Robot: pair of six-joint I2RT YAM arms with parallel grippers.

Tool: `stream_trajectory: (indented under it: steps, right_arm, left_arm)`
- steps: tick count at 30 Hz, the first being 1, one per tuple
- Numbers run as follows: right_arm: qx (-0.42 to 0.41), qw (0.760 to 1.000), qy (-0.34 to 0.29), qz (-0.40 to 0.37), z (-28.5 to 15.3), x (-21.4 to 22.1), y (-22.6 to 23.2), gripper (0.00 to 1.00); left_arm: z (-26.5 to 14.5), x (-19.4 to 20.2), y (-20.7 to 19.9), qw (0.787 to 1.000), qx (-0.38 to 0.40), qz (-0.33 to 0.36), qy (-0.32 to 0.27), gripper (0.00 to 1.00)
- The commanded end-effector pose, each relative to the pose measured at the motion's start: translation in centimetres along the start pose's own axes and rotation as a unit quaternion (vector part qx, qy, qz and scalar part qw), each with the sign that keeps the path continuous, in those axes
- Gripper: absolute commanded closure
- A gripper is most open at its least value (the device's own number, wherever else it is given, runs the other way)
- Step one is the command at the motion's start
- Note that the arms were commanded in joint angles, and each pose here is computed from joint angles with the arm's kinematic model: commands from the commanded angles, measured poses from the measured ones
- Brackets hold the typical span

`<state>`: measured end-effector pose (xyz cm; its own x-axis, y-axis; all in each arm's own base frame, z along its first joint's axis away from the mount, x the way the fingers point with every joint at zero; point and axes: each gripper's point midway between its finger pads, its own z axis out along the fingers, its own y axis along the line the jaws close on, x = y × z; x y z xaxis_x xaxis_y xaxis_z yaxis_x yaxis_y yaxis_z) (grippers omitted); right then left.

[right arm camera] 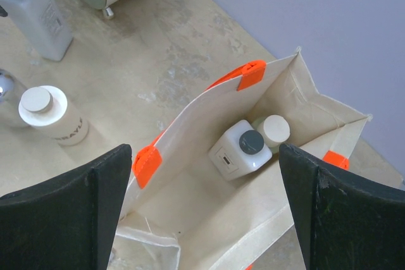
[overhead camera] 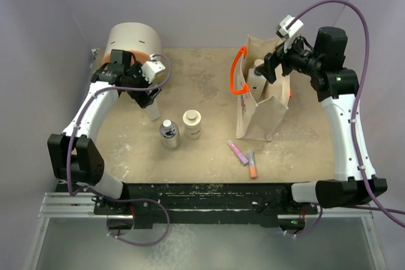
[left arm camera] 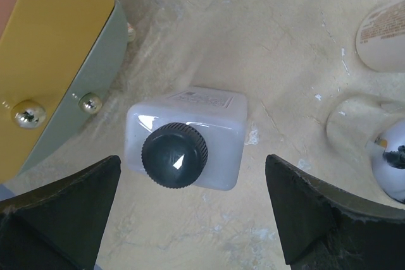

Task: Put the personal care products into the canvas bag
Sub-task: Move the care product at the center of the board.

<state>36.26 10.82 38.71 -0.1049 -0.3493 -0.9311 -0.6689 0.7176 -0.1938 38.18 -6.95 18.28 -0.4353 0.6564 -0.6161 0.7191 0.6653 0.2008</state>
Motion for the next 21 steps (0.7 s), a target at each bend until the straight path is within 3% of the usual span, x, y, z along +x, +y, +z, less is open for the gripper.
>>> stream_trajectory:
  steps: [1, 10, 14, 21]
  right_arm:
    - [-0.013, 0.999, -0.031, -0.01, -0.5, -1.5, 0.7, 0.0]
    - [-0.022, 0.999, -0.025, -0.01, -0.6, -0.8, 1.3, 0.0]
    - [-0.026, 0.999, -0.027, -0.014, -0.6, -0.9, 1.4, 0.0]
    - [-0.032, 0.999, -0.018, -0.02, 0.1, 0.2, 1.4, 0.0]
  left_arm:
    - [0.0, -1.8, 0.9, 0.999, 0.009, 0.04, -0.024, 0.01]
    - [2.5, -1.0, 0.2, 0.998, 0.054, 0.035, -0.01, 0.0]
    - [3.1, -1.2, 0.2, 0.998, 0.053, 0.009, -0.015, 0.1]
    - [2.7, -2.5, -0.9, 0.996, 0.071, -0.047, -0.032, 0.41]
